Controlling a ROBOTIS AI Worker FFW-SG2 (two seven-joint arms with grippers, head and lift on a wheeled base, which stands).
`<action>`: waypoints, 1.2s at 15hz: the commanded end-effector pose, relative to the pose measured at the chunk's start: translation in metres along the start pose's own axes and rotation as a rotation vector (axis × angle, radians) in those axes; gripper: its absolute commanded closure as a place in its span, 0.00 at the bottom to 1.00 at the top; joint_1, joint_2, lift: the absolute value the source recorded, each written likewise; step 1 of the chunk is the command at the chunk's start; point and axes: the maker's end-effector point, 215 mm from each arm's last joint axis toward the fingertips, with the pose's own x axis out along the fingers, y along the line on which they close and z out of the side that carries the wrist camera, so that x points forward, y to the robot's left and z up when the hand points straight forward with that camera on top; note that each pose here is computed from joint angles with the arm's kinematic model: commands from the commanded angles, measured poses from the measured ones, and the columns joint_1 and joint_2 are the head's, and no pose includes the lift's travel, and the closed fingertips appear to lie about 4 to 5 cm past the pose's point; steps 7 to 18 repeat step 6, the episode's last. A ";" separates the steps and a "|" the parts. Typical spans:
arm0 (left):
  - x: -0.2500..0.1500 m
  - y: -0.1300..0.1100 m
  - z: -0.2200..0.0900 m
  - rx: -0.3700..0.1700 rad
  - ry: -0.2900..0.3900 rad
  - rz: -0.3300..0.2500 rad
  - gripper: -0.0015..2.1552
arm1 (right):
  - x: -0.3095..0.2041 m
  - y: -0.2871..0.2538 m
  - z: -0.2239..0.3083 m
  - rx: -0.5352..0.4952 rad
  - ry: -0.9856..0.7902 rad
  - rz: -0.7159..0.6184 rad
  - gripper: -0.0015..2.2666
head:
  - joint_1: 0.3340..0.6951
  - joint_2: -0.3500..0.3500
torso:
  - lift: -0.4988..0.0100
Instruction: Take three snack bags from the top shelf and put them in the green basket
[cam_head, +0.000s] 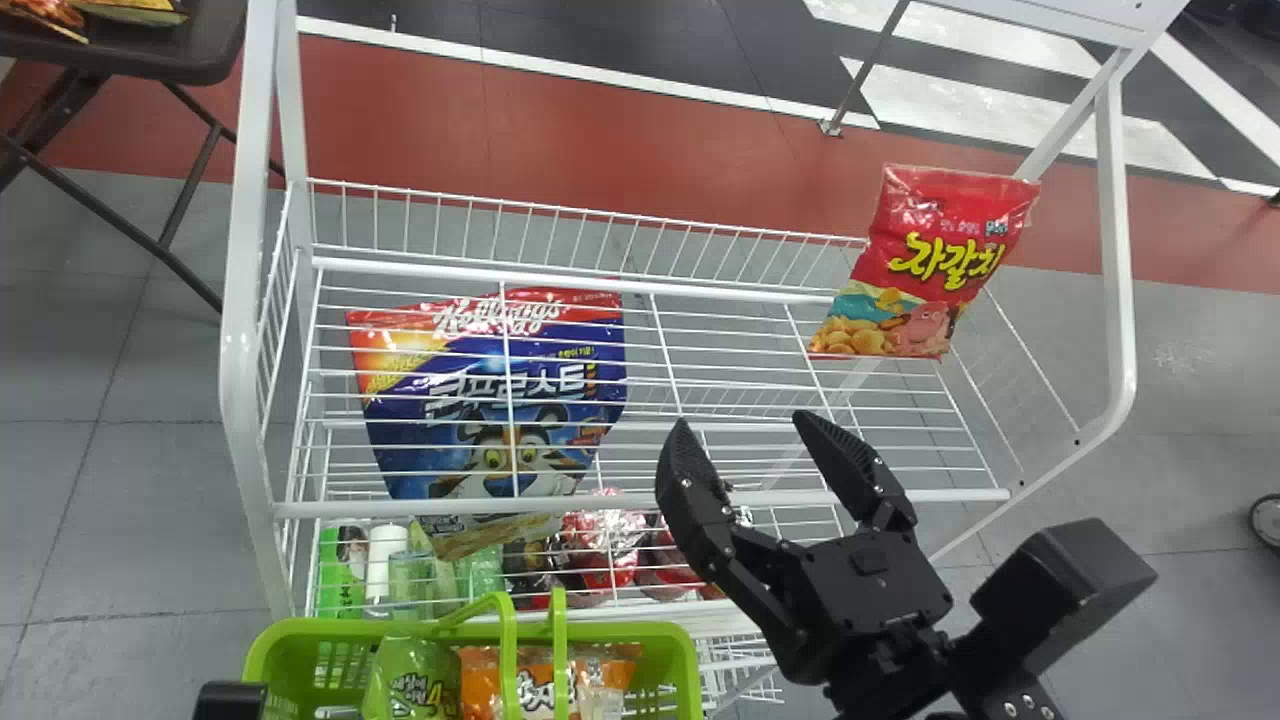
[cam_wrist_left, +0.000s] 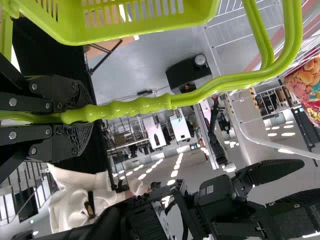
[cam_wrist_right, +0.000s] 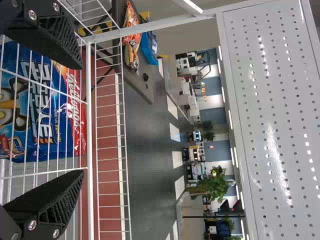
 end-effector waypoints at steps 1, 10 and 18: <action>0.000 0.000 0.001 0.001 0.000 0.001 0.63 | 0.000 0.000 0.000 0.000 -0.001 -0.001 0.03 | 1.00 0.00 | 0.89; 0.001 0.000 0.000 0.001 -0.001 0.000 0.63 | 0.000 0.001 0.002 0.001 -0.005 0.002 0.03 | 1.00 0.00 | 0.89; 0.001 0.000 0.000 0.001 -0.001 0.000 0.63 | 0.000 0.001 0.002 0.001 -0.005 0.002 0.03 | 1.00 0.00 | 0.89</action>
